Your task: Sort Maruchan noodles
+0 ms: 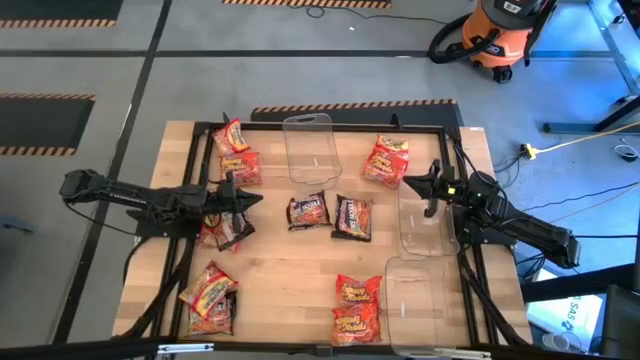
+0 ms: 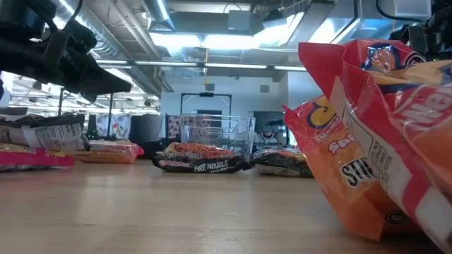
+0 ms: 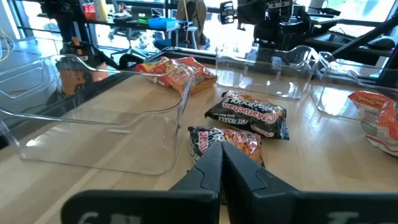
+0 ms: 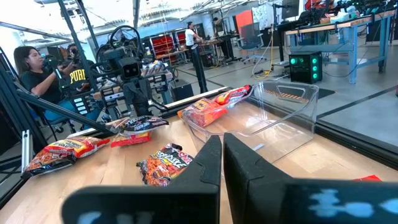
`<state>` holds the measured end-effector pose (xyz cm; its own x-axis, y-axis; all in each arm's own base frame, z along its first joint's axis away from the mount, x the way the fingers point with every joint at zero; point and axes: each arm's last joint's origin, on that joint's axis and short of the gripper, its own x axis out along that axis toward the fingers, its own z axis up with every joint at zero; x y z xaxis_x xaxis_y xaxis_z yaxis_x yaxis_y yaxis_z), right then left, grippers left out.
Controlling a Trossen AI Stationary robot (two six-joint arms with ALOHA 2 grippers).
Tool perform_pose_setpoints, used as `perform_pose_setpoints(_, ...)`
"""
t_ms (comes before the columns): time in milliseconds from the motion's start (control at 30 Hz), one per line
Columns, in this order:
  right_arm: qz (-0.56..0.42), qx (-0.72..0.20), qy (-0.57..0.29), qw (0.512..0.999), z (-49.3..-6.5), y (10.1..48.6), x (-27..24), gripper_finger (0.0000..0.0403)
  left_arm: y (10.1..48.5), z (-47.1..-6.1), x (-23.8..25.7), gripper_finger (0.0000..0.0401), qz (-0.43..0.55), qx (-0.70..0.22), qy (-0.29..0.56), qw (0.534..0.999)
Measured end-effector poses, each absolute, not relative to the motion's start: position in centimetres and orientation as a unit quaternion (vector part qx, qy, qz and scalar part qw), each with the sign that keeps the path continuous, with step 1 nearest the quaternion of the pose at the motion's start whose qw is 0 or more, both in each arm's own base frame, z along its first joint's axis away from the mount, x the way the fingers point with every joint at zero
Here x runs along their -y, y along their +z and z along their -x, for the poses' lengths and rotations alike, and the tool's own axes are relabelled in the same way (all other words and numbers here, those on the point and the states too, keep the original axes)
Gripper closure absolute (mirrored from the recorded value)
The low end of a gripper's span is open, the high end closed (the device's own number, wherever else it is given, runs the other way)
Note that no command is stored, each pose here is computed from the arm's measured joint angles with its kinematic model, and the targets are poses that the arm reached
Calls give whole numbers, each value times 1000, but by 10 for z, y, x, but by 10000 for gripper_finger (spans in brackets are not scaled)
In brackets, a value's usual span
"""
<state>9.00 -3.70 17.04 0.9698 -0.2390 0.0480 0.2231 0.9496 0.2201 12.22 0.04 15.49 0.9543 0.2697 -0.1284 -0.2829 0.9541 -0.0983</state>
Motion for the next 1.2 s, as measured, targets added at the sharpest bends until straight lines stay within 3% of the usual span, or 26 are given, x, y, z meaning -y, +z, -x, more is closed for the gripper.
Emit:
perform_pose_setpoints(433, -107, 37, -117, 987, -90, 170, 37, 402, 156, -122, 0, 401, 59, -52, 140, 987)
perform_pose_setpoints(867, -121, 81, -137, 980, -89, 178, 38, 402, 195, -119, 0, 401, 140, 152, 108, 972)
perform_pose_setpoints(1200, -166, 122, -146, 968, -93, 185, 41, 402, 209, -130, -5, 401, 111, 148, 118, 976)
